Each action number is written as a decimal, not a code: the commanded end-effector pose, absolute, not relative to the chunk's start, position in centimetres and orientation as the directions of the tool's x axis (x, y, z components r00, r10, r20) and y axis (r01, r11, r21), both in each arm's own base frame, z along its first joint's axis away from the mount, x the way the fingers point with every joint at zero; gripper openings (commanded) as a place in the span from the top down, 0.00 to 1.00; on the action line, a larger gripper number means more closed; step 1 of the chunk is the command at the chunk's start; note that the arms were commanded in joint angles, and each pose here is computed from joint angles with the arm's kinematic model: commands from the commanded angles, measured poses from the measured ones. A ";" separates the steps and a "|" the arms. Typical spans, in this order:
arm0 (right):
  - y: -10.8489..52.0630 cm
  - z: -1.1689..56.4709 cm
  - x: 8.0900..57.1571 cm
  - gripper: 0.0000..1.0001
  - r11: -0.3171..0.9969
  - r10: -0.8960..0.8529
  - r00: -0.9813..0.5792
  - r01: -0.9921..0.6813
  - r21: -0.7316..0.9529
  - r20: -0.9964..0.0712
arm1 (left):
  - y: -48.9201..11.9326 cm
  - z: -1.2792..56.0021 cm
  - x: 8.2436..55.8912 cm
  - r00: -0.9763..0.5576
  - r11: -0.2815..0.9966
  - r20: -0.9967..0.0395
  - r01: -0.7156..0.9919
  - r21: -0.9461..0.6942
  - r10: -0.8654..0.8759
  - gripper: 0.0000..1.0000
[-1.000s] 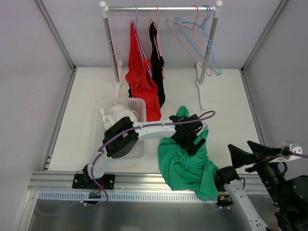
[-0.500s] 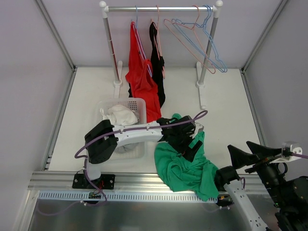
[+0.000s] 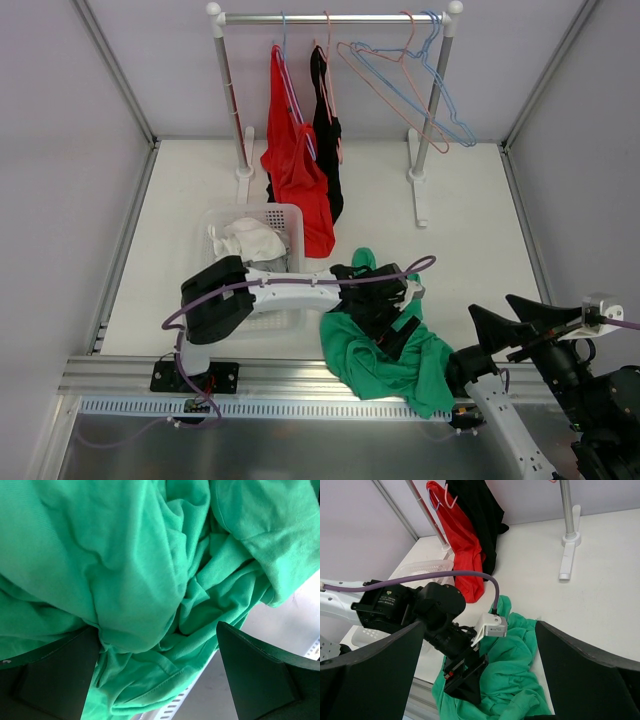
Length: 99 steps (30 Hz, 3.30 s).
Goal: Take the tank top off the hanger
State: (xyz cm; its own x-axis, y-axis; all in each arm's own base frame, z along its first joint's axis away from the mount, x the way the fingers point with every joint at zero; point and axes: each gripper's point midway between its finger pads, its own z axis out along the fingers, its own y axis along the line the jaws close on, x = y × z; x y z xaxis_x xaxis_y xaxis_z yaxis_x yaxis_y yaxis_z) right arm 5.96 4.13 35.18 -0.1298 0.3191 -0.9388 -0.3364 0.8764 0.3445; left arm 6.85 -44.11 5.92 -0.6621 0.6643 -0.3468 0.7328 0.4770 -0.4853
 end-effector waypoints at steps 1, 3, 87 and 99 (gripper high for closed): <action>4.5 36.5 5.7 0.00 0.861 0.341 -0.098 -0.367 0.353 -0.935 | -44.6 5.6 4.1 -0.637 0.434 -0.336 0.742 -0.511 0.694 0.01; 4.6 36.5 5.7 0.00 0.858 0.344 -0.100 -0.372 0.355 -0.934 | -44.6 4.9 3.7 -0.632 0.458 -0.343 0.756 -0.467 0.695 0.01; 5.7 37.0 7.0 0.01 0.840 0.353 -0.078 -0.413 0.353 -0.932 | -11.3 22.6 28.6 -0.695 0.967 -0.672 -0.190 -0.169 -0.254 1.00; 6.1 35.9 7.4 0.00 0.836 0.347 -0.104 -0.417 0.358 -0.932 | -14.2 8.7 30.1 -0.910 0.967 -0.361 -0.131 -0.219 -0.205 1.00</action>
